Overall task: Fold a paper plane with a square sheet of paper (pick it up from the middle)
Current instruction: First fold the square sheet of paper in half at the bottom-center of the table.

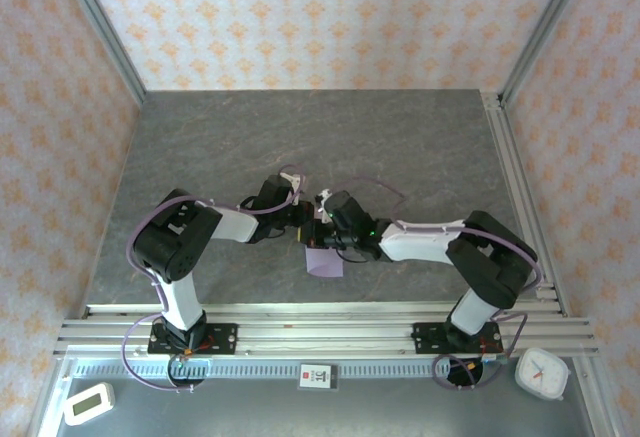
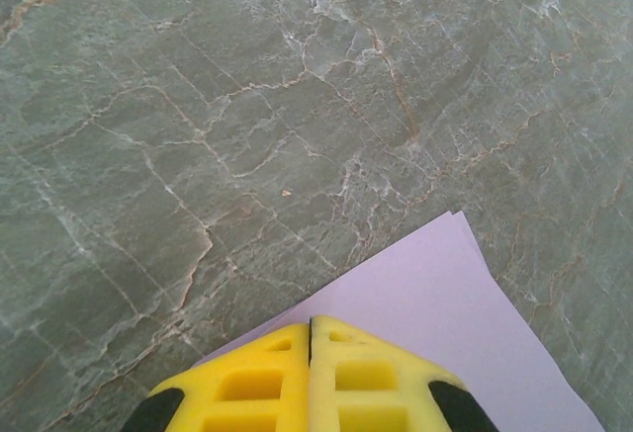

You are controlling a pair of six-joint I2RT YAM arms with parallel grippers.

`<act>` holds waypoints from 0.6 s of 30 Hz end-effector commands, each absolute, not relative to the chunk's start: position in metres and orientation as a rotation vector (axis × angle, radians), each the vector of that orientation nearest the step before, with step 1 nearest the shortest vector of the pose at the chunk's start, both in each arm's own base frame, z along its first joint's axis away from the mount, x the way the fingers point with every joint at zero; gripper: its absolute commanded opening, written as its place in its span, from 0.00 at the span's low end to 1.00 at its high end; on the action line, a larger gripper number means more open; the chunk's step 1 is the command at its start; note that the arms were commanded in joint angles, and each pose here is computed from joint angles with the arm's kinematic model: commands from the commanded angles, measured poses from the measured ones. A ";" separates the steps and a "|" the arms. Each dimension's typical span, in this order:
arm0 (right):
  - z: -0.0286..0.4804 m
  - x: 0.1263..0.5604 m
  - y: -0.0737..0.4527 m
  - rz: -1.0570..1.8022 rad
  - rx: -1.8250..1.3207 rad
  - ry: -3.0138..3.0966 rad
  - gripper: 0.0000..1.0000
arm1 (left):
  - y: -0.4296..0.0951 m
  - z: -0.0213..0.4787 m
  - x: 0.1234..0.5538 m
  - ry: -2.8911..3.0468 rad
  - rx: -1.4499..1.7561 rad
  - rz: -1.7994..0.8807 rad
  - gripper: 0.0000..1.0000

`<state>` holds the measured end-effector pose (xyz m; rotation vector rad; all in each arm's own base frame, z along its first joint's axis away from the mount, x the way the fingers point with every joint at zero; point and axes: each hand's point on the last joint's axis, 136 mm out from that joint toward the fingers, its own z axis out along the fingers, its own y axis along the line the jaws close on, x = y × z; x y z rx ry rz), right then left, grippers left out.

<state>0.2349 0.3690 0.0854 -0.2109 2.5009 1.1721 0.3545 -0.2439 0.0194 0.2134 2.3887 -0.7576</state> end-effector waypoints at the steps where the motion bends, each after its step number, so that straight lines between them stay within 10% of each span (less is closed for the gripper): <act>1: 0.074 0.240 0.371 1.090 -0.233 2.514 0.00 | -0.233 -0.013 0.338 2.512 0.202 -0.695 0.00; 18: 0.003 0.226 0.345 0.897 -0.258 2.683 0.00 | -0.233 -0.018 0.337 2.523 0.209 -0.691 0.00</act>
